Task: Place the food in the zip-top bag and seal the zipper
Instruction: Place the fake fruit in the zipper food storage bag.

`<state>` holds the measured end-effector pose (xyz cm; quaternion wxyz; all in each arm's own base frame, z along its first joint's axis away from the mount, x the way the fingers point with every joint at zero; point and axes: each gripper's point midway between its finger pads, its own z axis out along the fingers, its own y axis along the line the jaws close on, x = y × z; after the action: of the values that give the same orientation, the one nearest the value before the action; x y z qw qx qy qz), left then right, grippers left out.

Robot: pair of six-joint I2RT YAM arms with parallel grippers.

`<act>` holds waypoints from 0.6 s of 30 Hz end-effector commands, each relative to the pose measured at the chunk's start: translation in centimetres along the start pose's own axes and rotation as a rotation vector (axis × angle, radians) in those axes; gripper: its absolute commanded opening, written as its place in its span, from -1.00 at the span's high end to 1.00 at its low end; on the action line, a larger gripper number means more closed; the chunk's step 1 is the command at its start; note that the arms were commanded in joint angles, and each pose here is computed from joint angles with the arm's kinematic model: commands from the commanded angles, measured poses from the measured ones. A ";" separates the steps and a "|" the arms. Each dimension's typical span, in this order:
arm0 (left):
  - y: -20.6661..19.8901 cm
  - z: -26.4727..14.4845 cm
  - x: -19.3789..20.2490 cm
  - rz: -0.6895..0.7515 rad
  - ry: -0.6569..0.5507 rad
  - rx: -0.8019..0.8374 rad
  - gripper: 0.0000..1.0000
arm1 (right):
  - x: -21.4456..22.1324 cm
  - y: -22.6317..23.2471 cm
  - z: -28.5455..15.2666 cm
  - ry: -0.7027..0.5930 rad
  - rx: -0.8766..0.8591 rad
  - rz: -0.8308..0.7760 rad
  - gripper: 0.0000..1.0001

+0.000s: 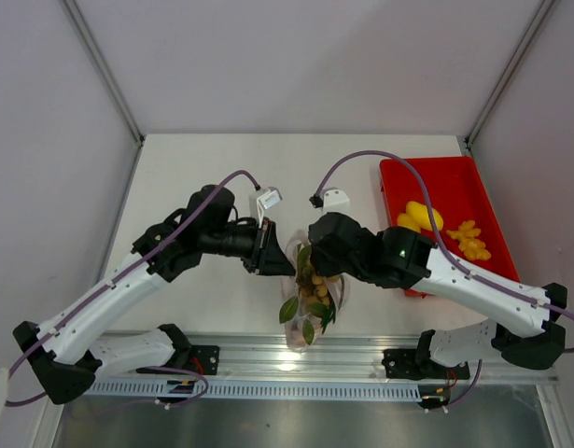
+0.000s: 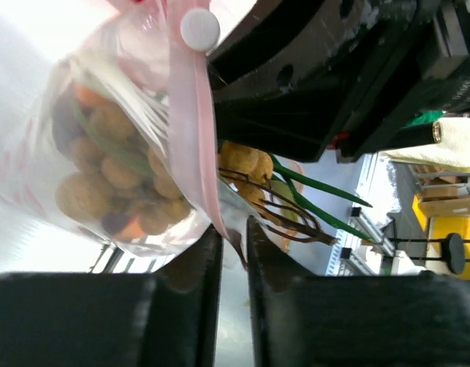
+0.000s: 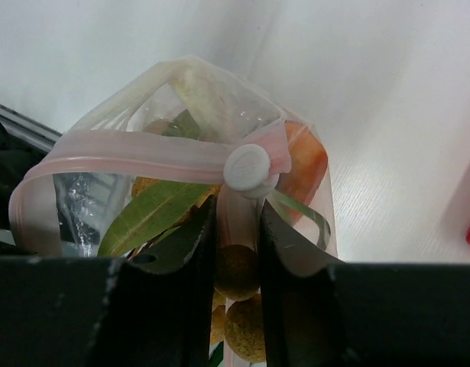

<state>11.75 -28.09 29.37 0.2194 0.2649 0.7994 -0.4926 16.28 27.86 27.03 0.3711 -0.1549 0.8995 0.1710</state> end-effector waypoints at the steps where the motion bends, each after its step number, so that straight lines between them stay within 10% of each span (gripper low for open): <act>1: 0.8 0.3 -0.4 -0.003 -0.012 -0.043 0.48 | -0.9 0.5 -0.5 -0.037 0.000 0.035 1.00; 7: 1.0 0.7 0.1 0.009 0.022 -0.094 0.40 | -1.2 0.4 -0.9 -0.048 0.016 0.049 1.00; 10: 1.0 1.0 0.6 0.006 0.051 -0.096 0.99 | -1.6 0.4 -1.3 -0.058 0.021 0.054 1.00; 13: 0.3 1.1 0.7 0.008 0.063 -0.064 0.99 | -1.9 0.2 -1.5 -0.073 0.024 0.056 0.95; 18: -1.8 -0.1 -1.0 0.051 0.014 -0.018 0.99 | -1.6 -1.0 -2.1 -0.079 0.037 0.056 -0.17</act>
<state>11.57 -28.58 27.52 0.1941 0.2652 0.8298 -0.4510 16.15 27.30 27.09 0.3754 -0.1386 0.9034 0.1542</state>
